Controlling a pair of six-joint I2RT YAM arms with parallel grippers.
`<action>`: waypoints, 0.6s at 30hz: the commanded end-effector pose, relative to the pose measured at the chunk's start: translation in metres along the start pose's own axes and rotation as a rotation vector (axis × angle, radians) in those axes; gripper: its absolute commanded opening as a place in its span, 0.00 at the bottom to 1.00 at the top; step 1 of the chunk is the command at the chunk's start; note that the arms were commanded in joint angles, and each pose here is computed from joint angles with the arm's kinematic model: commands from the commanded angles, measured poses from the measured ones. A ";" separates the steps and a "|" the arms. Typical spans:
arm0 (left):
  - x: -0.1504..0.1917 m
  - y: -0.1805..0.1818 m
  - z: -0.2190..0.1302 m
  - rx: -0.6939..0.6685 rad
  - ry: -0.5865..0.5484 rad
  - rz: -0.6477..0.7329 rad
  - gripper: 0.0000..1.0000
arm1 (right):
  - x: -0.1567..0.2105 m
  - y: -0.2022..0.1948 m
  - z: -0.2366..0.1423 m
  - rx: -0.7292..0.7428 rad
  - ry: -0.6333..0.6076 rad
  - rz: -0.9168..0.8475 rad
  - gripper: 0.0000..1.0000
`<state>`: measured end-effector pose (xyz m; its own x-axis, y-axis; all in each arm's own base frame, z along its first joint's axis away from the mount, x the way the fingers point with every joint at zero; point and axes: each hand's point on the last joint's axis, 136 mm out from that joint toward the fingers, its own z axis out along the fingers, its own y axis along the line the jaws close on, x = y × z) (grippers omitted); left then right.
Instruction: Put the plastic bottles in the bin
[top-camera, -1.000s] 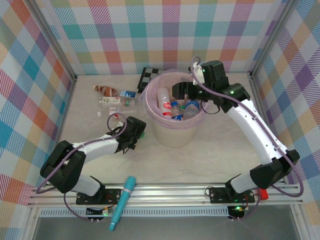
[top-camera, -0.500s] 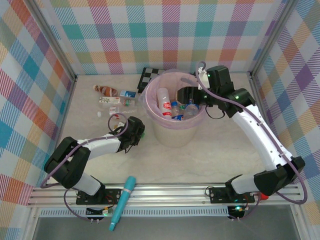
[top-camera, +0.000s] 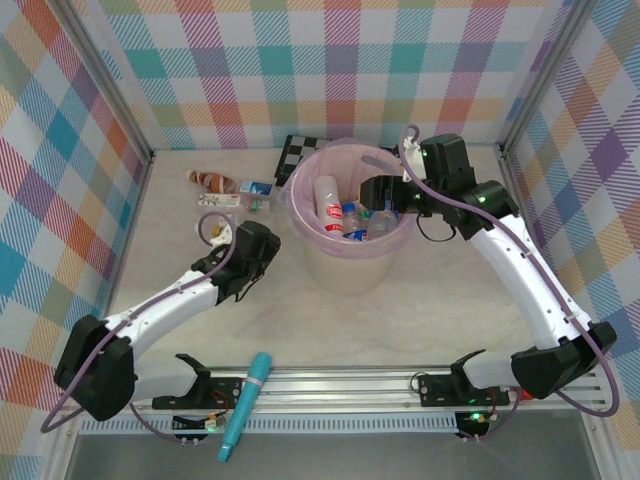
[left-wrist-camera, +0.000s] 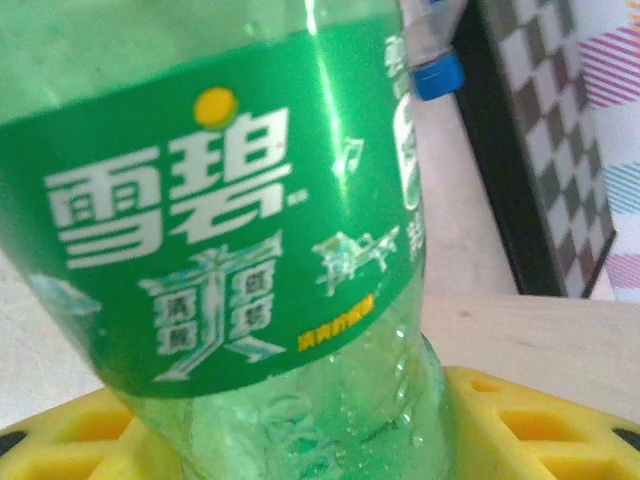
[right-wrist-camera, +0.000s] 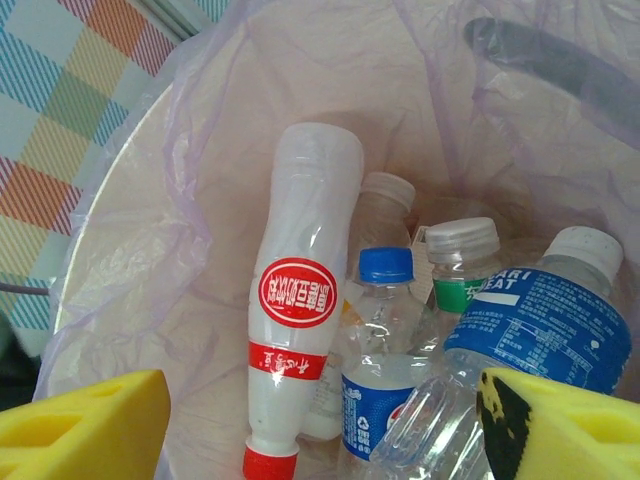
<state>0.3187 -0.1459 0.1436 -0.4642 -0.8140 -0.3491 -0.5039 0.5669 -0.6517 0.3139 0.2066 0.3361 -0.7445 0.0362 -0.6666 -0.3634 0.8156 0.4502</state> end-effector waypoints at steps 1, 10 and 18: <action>-0.021 -0.004 -0.025 -0.052 -0.040 0.200 0.46 | -0.013 0.005 -0.021 0.019 -0.028 -0.052 0.82; -0.040 -0.086 -0.094 0.187 -0.035 0.535 0.38 | -0.039 0.045 -0.031 -0.122 -0.012 -0.163 0.86; -0.004 -0.144 -0.146 0.587 0.101 0.686 0.23 | -0.066 0.109 -0.029 -0.416 0.003 -0.179 0.92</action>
<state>0.2980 -0.1800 0.3127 -0.6020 -0.3870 -0.6985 0.1421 0.8089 -0.5706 0.3213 0.2528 0.4302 -0.6514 -0.0563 -0.7566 -0.6055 0.6396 0.4737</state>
